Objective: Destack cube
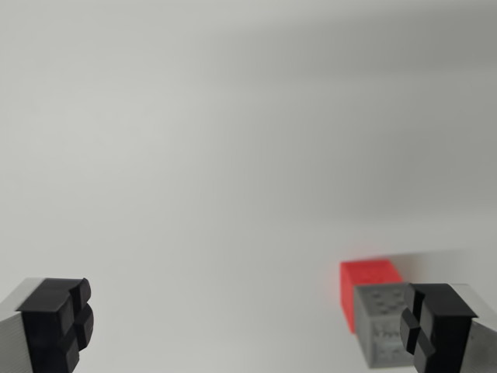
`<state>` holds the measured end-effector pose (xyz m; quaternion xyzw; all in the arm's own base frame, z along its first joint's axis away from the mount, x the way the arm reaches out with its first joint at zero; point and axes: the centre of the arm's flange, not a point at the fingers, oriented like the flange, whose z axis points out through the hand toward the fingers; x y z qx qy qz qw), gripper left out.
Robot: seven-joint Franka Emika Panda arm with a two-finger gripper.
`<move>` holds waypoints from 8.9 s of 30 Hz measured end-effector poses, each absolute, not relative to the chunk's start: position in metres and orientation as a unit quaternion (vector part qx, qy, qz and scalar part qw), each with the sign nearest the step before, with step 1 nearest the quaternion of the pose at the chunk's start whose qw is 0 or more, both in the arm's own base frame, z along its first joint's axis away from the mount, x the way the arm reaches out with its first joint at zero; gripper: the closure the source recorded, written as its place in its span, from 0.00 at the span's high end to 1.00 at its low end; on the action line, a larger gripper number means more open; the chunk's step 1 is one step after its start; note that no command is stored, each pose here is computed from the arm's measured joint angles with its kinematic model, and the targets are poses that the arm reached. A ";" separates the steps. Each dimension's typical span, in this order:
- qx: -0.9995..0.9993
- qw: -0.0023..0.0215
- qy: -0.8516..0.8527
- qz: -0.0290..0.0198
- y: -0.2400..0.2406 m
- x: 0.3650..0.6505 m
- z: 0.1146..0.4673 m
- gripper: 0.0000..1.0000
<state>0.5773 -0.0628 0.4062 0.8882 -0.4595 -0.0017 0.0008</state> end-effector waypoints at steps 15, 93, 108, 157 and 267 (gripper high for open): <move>0.892 0.000 -0.453 -0.002 -0.077 0.552 0.389 1.00; 0.913 0.001 -0.408 -0.004 -0.165 0.394 0.190 1.00; 0.913 0.001 -0.407 -0.003 -0.164 0.394 0.169 0.00; 0.914 0.000 -0.407 -0.001 -0.165 0.395 0.184 0.00; 0.951 0.000 -0.310 -0.002 -0.001 0.422 0.231 0.00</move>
